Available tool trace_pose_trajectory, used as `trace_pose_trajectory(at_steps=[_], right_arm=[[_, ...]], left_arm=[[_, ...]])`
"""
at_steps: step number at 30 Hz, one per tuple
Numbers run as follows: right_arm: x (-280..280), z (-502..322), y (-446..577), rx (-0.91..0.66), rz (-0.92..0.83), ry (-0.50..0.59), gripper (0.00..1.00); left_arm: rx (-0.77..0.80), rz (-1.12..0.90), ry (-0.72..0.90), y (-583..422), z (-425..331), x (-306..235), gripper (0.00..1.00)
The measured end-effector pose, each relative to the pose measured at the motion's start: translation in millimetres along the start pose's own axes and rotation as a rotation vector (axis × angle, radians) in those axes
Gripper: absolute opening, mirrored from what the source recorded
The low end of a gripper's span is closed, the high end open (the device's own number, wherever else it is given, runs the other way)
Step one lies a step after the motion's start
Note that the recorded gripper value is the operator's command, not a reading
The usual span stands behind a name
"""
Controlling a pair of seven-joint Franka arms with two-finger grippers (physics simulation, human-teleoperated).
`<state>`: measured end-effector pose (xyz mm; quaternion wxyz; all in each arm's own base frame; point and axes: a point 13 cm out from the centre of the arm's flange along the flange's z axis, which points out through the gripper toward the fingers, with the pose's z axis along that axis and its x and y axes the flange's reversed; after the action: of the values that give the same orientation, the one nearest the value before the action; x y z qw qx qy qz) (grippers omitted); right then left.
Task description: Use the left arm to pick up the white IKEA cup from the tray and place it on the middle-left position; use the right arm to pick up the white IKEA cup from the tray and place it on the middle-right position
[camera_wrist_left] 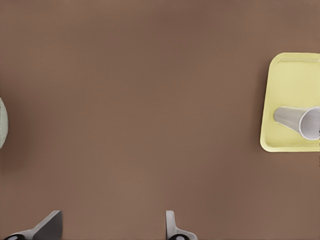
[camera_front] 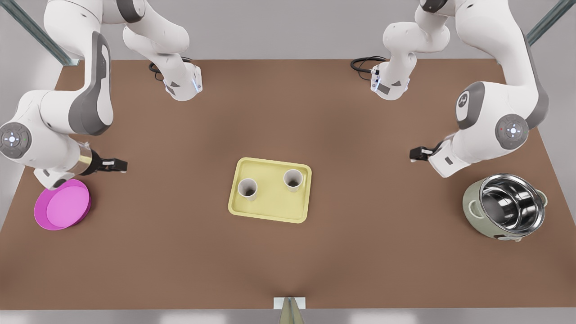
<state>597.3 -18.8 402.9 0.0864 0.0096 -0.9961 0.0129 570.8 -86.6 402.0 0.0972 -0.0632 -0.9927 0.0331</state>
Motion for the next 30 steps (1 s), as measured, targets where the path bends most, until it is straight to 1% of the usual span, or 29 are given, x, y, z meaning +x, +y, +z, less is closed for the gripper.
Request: trace_pose_trajectory(at_steps=[4, 5, 7, 9, 11, 14, 17, 21, 25, 30], right_arm=[[-14, 1, 3, 0.000, -0.009, -0.043, 1.00], [-19, 8, 16, 0.002, -0.031, -0.038, 1.00], [-31, 31, 78, 0.014, -0.118, -0.027, 1.00], [-34, 65, 136, 0.027, -0.186, -0.003, 1.00], [-25, 101, 171, 0.037, -0.213, 0.023, 1.00], [-17, 136, 223, 0.039, -0.231, 0.016, 1.00], [-28, 162, 282, 0.037, -0.215, -0.027, 1.00], [-47, 179, 325, 0.015, -0.147, -0.085, 1.00], [-53, 201, 346, -0.002, -0.074, -0.107, 1.00], [-25, 232, 362, 0.004, -0.014, -0.064, 1.00]], left_arm=[[0.006, -0.010, -0.085, -3, -10, -18, 1.00], [0.005, -0.008, -0.094, -5, -8, -21, 1.00], [-0.002, 0.022, -0.099, -26, 4, -32, 1.00], [-0.037, 0.122, -0.105, -90, 27, -56, 1.00], [-0.071, 0.221, -0.101, -166, 56, -63, 1.00], [-0.088, 0.275, -0.113, -230, 94, -68, 1.00], [-0.101, 0.318, -0.118, -300, 131, -53, 1.00], [-0.120, 0.281, -0.093, -338, 202, -34, 1.00], [-0.110, 0.200, -0.123, -347, 234, -39, 1.00], [-0.103, 0.101, -0.175, -339, 270, -68, 1.00]])
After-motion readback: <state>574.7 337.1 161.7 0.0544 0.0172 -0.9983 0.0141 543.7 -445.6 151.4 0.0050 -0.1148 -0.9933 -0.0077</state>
